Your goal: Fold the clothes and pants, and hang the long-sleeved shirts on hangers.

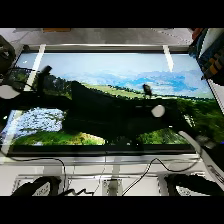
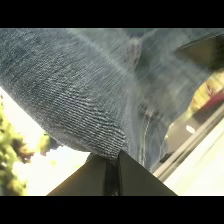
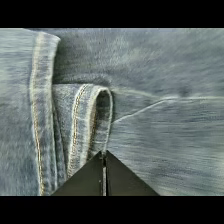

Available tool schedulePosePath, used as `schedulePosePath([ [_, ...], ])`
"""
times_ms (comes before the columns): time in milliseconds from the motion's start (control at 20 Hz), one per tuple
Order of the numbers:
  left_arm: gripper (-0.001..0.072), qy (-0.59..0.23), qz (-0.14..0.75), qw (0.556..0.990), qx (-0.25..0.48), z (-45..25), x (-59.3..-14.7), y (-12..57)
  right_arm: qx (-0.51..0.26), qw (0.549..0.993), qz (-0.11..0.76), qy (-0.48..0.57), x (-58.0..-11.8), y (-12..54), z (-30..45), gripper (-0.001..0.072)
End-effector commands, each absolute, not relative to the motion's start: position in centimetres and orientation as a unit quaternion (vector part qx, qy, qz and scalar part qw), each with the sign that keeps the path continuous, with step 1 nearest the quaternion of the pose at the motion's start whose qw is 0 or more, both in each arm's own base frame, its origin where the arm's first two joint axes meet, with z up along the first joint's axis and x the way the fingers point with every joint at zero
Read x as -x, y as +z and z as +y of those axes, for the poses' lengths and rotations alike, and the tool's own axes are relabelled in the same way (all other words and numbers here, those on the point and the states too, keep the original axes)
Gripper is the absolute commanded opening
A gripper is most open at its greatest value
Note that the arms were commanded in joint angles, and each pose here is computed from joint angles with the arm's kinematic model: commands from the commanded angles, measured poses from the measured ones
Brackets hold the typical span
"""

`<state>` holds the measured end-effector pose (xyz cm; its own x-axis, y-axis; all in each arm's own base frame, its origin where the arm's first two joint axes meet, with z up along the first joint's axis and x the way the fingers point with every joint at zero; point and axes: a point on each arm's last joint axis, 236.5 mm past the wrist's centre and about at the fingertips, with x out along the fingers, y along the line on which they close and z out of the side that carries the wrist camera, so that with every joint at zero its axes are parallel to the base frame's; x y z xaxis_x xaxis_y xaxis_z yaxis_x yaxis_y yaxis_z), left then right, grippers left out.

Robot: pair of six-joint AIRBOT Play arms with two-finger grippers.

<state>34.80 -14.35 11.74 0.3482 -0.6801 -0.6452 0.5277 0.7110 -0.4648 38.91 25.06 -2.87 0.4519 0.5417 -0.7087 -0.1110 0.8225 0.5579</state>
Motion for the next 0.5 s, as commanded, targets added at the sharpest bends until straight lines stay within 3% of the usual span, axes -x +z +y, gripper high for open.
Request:
schedulePosePath([
  [0, 0.0026, -0.336, 0.404, 0.85, 0.044, -12.9, -32.7, 15.3, -0.265, 0.78, 0.517, 0.231, -37.5, -4.4, 34.6, 0.0043],
  [200, 0.0026, -0.339, 0.388, 0.856, 0.042, -13.2, -32.0, 16.6, -0.246, 0.767, 0.519, 0.287, -36.8, -4.2, 42.2, 0.0043],
  [450, 0.0026, -0.38, 0.351, 0.848, 0.119, -16.8, -33.8, 18.4, -0.233, 0.771, 0.531, 0.262, -40.1, -3.4, 36.4, 0.0044],
])
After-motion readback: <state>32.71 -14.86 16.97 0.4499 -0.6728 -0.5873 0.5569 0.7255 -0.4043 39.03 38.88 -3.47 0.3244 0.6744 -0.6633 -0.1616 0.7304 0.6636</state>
